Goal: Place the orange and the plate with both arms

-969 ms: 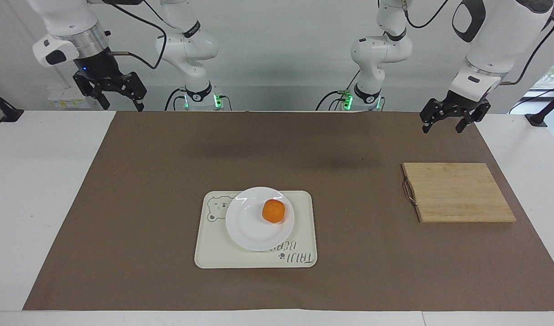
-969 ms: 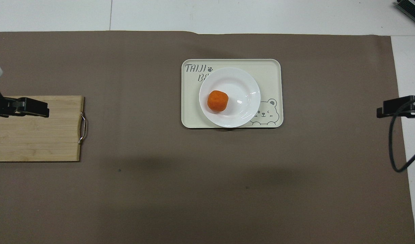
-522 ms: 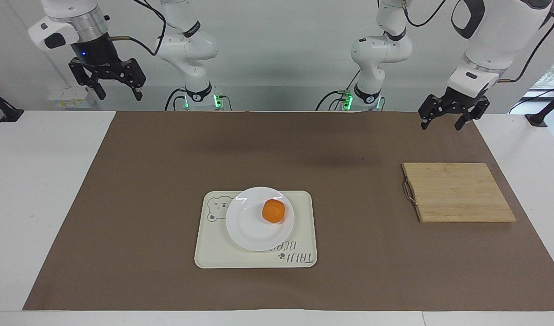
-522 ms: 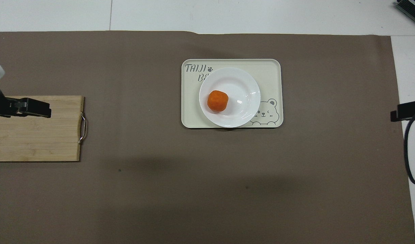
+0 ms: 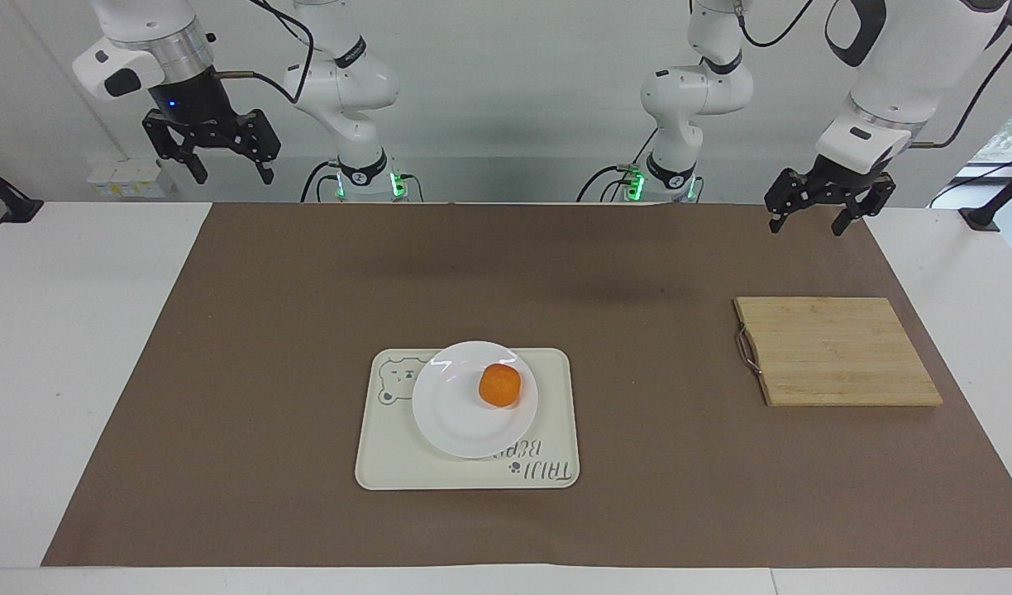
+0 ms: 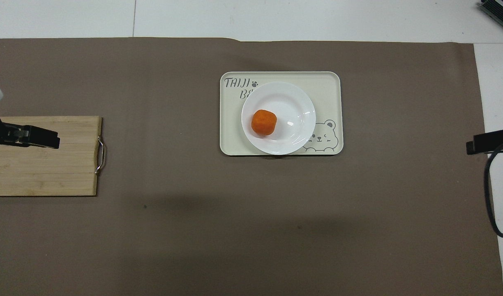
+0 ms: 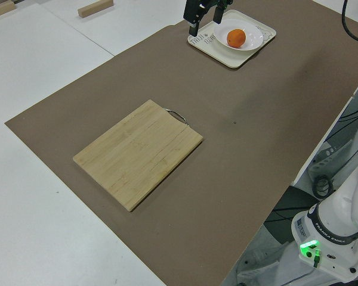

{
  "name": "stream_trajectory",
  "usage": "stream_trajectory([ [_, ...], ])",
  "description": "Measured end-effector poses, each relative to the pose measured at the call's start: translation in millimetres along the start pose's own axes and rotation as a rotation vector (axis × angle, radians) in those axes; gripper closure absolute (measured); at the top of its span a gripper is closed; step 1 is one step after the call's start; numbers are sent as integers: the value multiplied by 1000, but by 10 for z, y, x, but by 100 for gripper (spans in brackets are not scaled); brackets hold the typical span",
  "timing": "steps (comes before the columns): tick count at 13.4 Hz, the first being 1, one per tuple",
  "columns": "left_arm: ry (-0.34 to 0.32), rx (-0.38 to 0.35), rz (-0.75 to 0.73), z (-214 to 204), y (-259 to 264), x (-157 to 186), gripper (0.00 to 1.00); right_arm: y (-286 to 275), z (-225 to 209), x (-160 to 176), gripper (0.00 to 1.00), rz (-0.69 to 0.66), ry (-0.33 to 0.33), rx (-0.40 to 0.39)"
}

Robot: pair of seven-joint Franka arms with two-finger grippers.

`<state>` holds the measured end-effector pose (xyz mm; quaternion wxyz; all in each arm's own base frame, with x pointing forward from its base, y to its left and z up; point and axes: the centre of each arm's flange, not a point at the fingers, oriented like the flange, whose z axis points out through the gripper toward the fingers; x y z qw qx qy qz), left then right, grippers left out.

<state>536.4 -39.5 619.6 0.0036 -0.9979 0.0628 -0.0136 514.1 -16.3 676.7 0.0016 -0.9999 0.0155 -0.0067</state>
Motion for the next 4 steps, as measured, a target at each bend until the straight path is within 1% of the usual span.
stream_trajectory([
  [2, 0, 0, -2, 0, -12, -1, 0, 42, 37, -37, 0, -9, 27, -27],
  [4, 0, 0, -3, 0, -15, -1, 0, 56, 54, -97, 0, -12, 28, -32],
])
